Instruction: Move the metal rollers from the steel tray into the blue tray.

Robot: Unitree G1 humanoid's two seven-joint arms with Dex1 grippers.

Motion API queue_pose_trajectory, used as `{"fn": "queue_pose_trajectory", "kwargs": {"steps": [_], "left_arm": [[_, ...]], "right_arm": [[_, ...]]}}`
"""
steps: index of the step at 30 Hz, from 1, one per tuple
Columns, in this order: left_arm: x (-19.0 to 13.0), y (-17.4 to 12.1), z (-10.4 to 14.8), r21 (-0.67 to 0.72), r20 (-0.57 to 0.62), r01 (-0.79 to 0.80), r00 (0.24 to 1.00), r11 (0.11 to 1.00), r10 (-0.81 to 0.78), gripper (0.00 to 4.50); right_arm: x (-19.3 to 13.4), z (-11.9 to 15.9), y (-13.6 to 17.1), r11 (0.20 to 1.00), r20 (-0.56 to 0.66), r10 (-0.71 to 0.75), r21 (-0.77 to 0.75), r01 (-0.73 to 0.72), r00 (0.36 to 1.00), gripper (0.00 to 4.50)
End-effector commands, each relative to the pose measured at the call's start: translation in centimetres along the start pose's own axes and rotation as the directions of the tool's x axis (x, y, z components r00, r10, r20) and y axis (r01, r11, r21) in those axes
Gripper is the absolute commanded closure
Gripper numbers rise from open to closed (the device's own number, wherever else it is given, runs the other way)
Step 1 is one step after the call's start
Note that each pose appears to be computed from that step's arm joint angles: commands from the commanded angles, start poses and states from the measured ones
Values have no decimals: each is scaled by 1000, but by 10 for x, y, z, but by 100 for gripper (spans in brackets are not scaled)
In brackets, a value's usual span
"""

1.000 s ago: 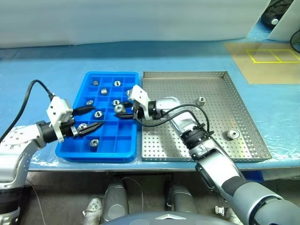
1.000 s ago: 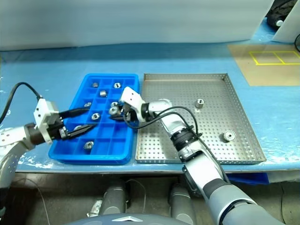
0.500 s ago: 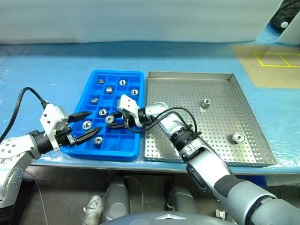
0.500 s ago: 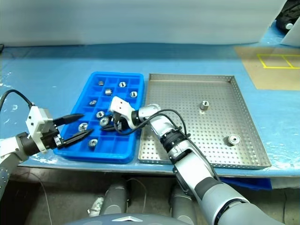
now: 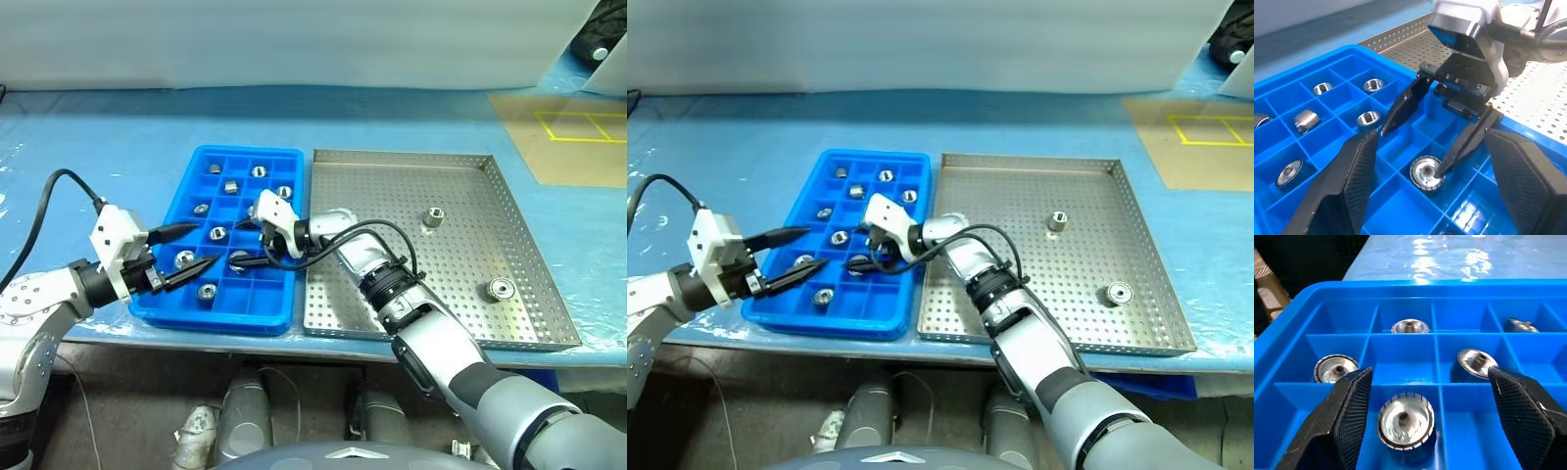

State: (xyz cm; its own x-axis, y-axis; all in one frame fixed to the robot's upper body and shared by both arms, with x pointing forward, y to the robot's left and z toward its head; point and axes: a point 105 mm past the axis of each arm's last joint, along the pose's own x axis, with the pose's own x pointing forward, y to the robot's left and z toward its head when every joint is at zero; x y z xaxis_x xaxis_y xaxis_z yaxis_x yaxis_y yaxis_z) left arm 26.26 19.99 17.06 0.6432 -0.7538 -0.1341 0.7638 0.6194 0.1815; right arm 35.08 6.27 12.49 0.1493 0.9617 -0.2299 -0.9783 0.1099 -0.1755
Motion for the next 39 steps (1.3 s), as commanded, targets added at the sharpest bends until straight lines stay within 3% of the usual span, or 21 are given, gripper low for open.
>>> {"fn": "queue_pose_trajectory", "kwargs": {"steps": [1,4,7,11,13,16,23,39], "left_arm": [[15,2,6,26,35,55,998,998,-56,82],[37,4,8,35,67,119,990,992,-121,82],[64,5,11,52,99,204,973,978,-208,82],[83,5,13,69,125,262,955,963,-269,82],[103,1,16,87,147,317,934,944,-327,82],[120,-6,18,99,164,386,903,917,-398,82],[150,-23,22,127,187,492,841,861,-508,82],[144,-23,14,118,173,505,838,855,-518,82]], "right_arm": [[-28,41,-33,987,125,-150,-41,156,981,57],[-64,45,-58,952,132,-293,-49,301,947,57],[-108,36,-87,871,105,-484,-33,490,869,57],[-140,20,-101,796,52,-601,-45,603,797,57],[-171,6,-110,710,14,-704,-36,703,711,57],[-193,-6,-111,643,-17,-766,-30,765,643,57],[-230,-45,-108,510,-121,-854,-5,860,505,57],[-235,-109,-104,433,-293,-855,49,900,427,57]]}}
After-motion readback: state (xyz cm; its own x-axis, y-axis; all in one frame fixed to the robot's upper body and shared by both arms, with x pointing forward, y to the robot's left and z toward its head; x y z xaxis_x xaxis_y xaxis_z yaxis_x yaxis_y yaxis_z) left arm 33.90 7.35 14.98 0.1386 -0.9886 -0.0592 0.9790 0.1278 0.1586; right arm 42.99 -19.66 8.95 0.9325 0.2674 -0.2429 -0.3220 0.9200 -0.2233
